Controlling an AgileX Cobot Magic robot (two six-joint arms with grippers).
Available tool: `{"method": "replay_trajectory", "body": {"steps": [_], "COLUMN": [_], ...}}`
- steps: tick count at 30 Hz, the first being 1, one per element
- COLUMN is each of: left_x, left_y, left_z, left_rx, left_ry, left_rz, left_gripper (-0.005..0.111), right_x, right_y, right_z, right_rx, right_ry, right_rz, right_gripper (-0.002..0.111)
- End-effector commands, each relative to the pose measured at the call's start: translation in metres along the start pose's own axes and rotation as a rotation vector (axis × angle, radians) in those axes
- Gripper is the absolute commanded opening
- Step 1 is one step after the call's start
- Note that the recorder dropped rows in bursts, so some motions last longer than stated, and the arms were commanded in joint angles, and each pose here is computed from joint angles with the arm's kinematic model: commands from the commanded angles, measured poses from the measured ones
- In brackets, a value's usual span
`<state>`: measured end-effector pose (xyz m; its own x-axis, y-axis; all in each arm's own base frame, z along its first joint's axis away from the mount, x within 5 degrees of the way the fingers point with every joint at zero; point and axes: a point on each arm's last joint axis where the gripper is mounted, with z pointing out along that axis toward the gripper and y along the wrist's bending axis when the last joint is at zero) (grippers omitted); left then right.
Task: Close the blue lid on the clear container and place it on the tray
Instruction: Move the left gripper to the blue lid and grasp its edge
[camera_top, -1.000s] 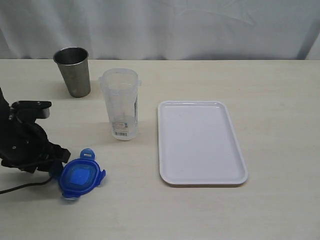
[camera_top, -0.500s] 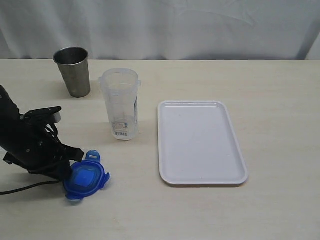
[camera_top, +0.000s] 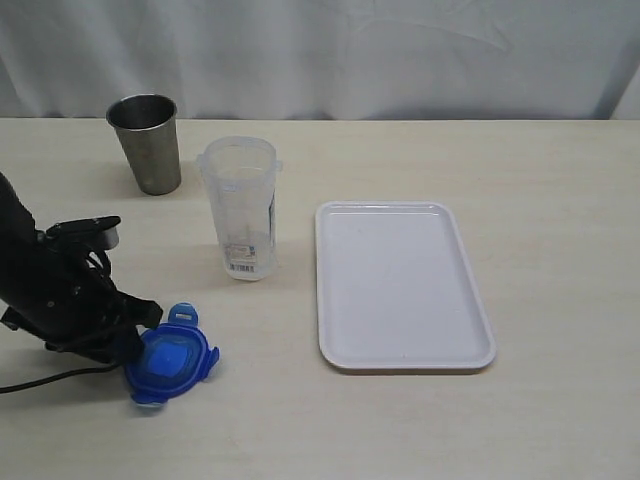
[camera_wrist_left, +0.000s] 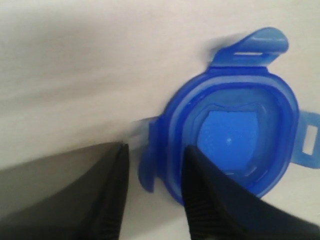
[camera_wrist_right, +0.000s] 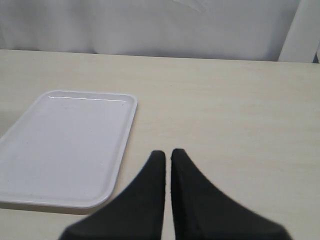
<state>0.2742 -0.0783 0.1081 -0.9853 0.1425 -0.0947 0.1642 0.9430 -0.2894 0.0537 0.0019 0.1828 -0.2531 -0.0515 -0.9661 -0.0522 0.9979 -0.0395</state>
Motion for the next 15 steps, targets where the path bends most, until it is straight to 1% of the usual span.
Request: {"method": "replay_trajectory", "body": {"steps": [1,4,10,15], "left_x": [0.0,-0.0007,0.0031,0.0019], "left_y": [-0.0036,-0.0055,-0.0035,-0.0003], "left_z": [-0.0148,-0.0215,-0.0206,-0.0208], "left_rx": [-0.005,-0.006,-0.024,-0.06], "left_ry": [-0.04,-0.066,-0.027,-0.04], "left_rz": [0.036,0.044,0.049,0.039], "left_gripper": [0.043,0.043,0.043,0.043], "right_x": [0.0005,0.0005,0.0005,0.0005], "right_y": [-0.0003,-0.0003,-0.0003,-0.0003], "right_z": [0.0,0.0,0.0,0.0], "right_rx": [0.006,0.006,0.006,0.006], "right_ry": [-0.004,-0.004,-0.004,-0.004], "right_rz": [0.004,0.004,0.004,0.004], "right_gripper": [0.005,0.005,0.005,0.005]}}
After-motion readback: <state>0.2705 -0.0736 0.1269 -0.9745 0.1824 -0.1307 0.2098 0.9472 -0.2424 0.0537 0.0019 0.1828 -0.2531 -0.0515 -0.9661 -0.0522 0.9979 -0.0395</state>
